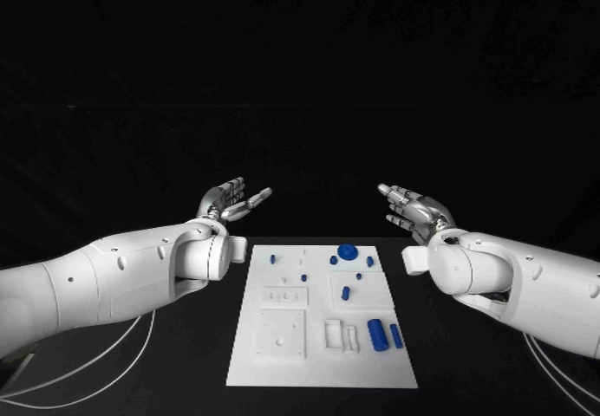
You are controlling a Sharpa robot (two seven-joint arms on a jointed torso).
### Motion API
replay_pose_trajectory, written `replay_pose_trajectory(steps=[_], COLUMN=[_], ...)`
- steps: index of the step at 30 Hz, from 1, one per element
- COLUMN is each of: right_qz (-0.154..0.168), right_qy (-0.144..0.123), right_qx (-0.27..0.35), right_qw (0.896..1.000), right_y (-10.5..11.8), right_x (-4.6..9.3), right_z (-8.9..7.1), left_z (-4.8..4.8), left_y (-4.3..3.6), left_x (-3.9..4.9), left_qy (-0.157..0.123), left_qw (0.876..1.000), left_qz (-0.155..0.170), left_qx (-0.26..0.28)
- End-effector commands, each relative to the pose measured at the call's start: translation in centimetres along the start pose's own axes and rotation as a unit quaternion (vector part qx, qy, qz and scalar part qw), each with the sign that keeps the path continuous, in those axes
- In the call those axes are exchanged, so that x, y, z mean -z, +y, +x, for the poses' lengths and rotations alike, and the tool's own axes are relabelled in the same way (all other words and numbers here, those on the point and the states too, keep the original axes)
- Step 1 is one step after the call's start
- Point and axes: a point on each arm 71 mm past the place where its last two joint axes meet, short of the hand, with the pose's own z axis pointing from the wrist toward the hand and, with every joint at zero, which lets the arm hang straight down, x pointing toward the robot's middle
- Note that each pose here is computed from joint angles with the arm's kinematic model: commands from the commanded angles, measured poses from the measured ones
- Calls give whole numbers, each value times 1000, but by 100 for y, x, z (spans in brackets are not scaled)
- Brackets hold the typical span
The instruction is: Assemble the parts on the task board
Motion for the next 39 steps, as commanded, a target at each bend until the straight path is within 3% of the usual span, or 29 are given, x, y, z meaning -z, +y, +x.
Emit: replay_pose_trajectory(steps=[1,10,11,17,21,27,34,39], right_qz=[65,88,22,-23,-62,-104,-110,-115], right_qy=[99,127,108,98,103,115,131,128], right_qx=[-7,-2,93,171,269,399,519,573], right_qw=[993,988,989,980,955,904,838,802], right_y=[-14,60,108,153,179,191,172,189], right_x=[-32,-81,-199,-242,-289,-336,-377,-394], right_z=[42,-43,-193,-213,-194,-115,15,102], left_z=[28,28,33,18,-17,-45,-58,-63], left_y=[8,7,14,7,-14,-72,-210,-318], left_x=[-38,-39,-48,-40,-9,51,169,257], left_qy=[24,24,36,41,48,68,92,109], left_qw=[999,999,998,998,999,998,996,994], left_qz=[-33,-33,-35,-27,-10,5,18,25], left_qx=[23,23,27,28,19,9,5,9])
